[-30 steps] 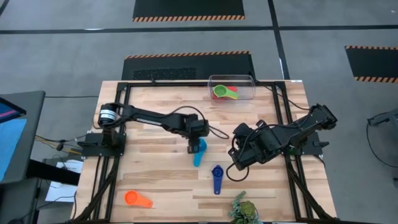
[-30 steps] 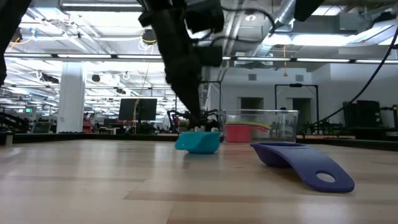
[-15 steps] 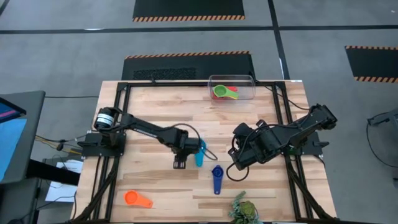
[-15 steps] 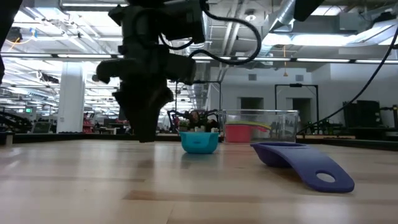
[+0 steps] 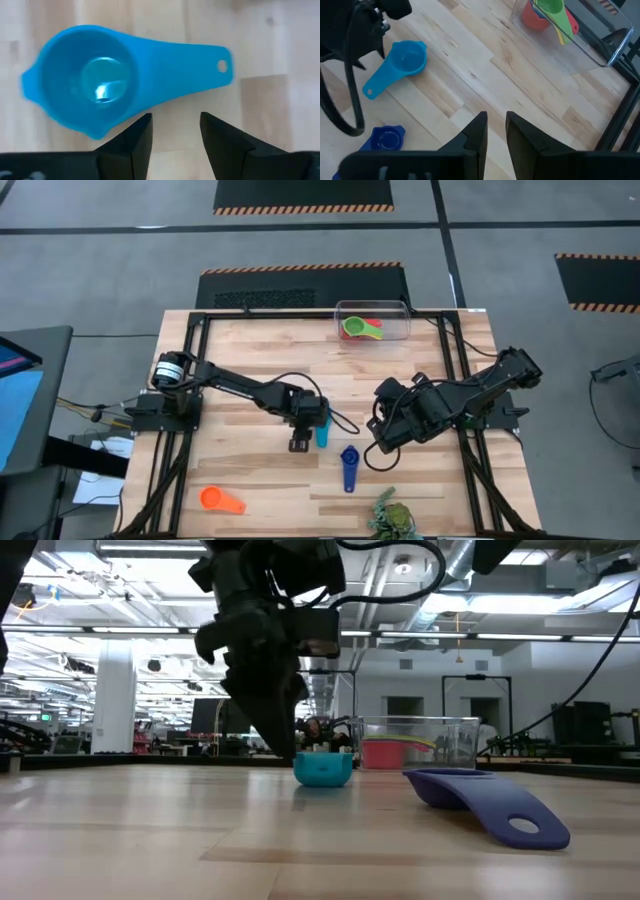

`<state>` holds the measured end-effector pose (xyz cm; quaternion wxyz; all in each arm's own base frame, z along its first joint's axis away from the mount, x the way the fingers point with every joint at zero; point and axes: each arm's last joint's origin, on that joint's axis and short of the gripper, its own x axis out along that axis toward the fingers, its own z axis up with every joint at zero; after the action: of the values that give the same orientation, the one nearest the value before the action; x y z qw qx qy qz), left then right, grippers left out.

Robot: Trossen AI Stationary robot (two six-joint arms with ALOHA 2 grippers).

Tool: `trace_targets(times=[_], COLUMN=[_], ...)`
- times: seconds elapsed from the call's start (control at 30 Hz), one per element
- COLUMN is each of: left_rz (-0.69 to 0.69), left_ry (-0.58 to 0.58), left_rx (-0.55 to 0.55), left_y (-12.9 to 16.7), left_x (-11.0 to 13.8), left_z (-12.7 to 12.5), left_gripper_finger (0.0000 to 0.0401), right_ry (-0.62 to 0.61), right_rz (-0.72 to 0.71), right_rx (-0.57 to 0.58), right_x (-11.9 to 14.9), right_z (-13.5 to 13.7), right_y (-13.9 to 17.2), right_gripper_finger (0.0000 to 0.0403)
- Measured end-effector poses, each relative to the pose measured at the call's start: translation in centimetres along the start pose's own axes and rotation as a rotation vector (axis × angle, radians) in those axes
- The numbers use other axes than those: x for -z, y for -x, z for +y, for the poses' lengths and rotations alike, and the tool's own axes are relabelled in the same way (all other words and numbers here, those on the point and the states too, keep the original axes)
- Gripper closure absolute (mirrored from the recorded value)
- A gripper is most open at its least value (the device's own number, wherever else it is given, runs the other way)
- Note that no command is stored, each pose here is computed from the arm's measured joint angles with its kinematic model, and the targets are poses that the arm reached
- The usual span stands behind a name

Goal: Nest measuring cups in basket
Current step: Adjust the colored measuring cups to the top center of the table

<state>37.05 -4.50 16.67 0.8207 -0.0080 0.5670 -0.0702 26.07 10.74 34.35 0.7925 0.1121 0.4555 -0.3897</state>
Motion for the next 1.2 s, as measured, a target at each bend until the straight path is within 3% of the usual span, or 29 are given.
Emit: trace_targets(times=[0.13, 0.4, 0.5, 0.7, 0.9, 1.0, 1.2], left_rz=[0.007, -0.013, -0.031, -0.143, -0.111, 0.041, 0.571], left_ry=[-0.023, -0.031, -0.018, -0.022, 0.085, 0.137, 0.205], left_rx=[0.058, 0.021, 0.013, -0.114, -0.14, -0.083, -0.007], left_y=[-0.5, -3.5, -3.7, -2.6, -0.4, 0.8, 3.3], left_x=[0.0, -0.7, -1.9, -5.0, -5.5, -4.7, -1.0], left_z=[-0.5, 0.5, 1.5, 4.9, 8.5, 8.2, 3.8], left_gripper_finger=[0.0248, 0.0248, 0.0248, 0.0248, 0.0248, 0.0248, 0.0248], right_ry=[0.003, 0.008, 0.01, 0.011, 0.011, 0.011, 0.012], right_rz=[0.002, 0.003, 0.004, 0.004, 0.005, 0.023, 0.026], right_rx=[0.003, 0.002, 0.002, 0.002, 0.002, -0.005, -0.006], right_x=[0.0, 0.0, 0.0, 0.0, 0.0, 0.1, 0.1], right_z=[0.0, 0.0, 0.0, 0.0, 0.0, 0.0, 0.0], right_y=[0.0, 0.0, 0.0, 0.0, 0.0, 0.0, 0.0], right_gripper_finger=[0.031, 0.031, 0.031, 0.031, 0.031, 0.031, 0.031])
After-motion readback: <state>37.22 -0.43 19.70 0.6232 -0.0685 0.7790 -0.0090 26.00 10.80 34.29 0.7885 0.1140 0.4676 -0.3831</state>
